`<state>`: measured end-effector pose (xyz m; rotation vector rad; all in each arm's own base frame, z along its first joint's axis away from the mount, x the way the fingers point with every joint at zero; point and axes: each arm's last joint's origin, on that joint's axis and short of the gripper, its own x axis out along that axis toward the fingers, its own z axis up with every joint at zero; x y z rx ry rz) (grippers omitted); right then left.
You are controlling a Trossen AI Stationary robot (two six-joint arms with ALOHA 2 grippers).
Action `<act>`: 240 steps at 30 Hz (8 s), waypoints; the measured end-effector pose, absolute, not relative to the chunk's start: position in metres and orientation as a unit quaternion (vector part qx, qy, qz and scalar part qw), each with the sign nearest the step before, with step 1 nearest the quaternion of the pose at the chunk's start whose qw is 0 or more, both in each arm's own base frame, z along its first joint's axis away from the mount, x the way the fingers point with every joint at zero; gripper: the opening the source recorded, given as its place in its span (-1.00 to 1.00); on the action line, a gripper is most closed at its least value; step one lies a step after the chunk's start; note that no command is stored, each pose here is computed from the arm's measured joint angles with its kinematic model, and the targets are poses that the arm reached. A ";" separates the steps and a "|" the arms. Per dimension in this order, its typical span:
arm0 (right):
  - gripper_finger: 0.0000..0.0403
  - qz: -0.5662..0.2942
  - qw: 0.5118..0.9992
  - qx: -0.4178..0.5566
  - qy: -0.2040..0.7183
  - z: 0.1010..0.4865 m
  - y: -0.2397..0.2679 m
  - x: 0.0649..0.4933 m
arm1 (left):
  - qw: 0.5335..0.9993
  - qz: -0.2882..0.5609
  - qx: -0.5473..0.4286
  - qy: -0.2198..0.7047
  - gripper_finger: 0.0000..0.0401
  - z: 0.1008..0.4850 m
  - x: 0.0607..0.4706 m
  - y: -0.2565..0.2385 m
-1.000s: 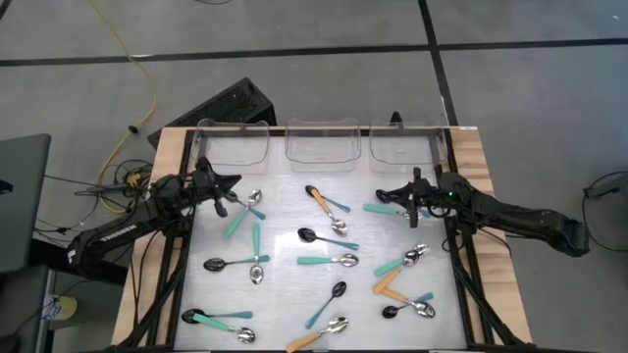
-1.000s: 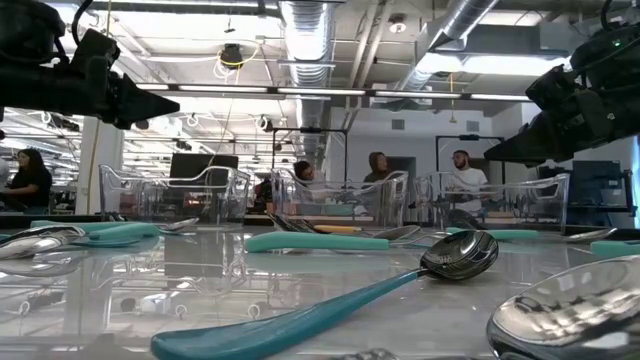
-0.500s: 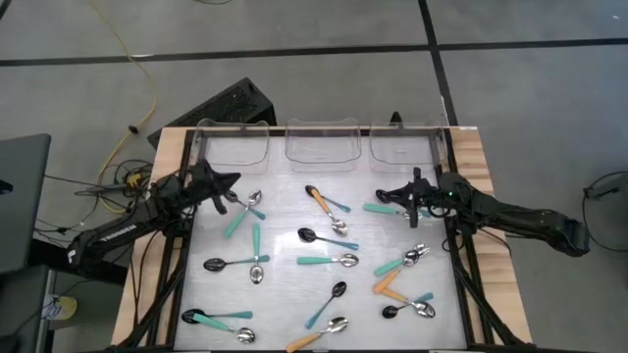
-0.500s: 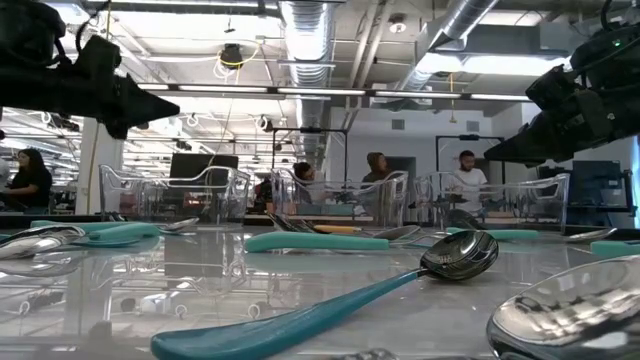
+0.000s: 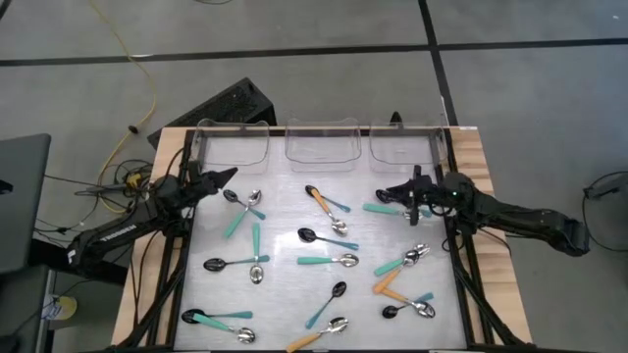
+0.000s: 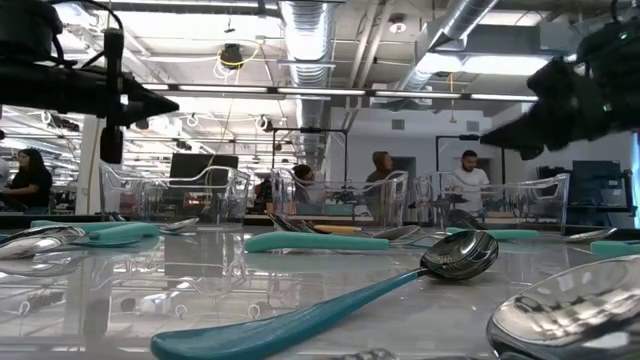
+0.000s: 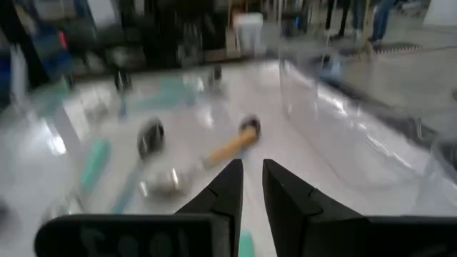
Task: Sort silverware by color (type)
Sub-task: Put the light green spoon into the right transparent bin, then put the yellow spoon into the left transparent bin
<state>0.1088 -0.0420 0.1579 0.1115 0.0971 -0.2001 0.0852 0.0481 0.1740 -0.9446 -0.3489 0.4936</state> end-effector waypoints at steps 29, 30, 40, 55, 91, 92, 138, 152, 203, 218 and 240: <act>-0.51 -0.092 0.847 0.204 0.482 0.206 -0.037 0.175 | 0.974 0.211 -0.081 0.019 -0.82 0.219 0.145 0.075; -0.47 -0.097 0.841 0.200 0.493 0.201 -0.038 0.177 | 0.974 0.209 -0.080 0.025 -0.76 0.219 0.147 0.075; -0.02 -0.132 0.780 0.171 0.588 0.163 -0.045 0.194 | 0.979 0.195 -0.046 0.044 -0.04 0.225 0.156 0.079; -0.28 -0.152 0.735 0.158 0.642 0.136 -0.047 0.203 | 0.975 0.212 -0.050 0.044 0.16 0.225 0.155 0.080; -0.66 -0.165 0.806 -0.002 0.568 0.312 -0.109 0.225 | 0.972 0.213 -0.071 0.066 0.16 0.220 0.155 0.080; -0.66 -0.170 0.802 -0.007 0.573 0.312 -0.116 0.221 | 0.972 0.213 -0.071 0.066 0.16 0.220 0.155 0.080; -0.05 -0.152 0.641 0.074 0.748 0.208 -0.254 0.176 | 0.958 0.228 -0.145 0.093 0.16 0.212 0.153 0.080; -0.02 -0.310 0.701 0.224 0.602 0.297 -0.172 0.173 | 0.939 0.207 -0.134 0.238 0.16 0.187 0.145 0.072; -0.04 -0.162 0.842 0.177 0.483 0.333 -0.070 0.221 | 0.881 -0.153 0.237 0.379 0.16 0.182 0.391 0.080; -0.04 -0.163 0.842 0.177 0.483 0.333 -0.071 0.221 | 0.788 -0.244 0.270 0.497 0.11 0.137 0.433 0.087; -0.04 -0.172 0.852 0.176 0.462 0.335 -0.075 0.223 | 0.785 -0.230 0.286 0.498 -0.87 0.183 0.416 0.083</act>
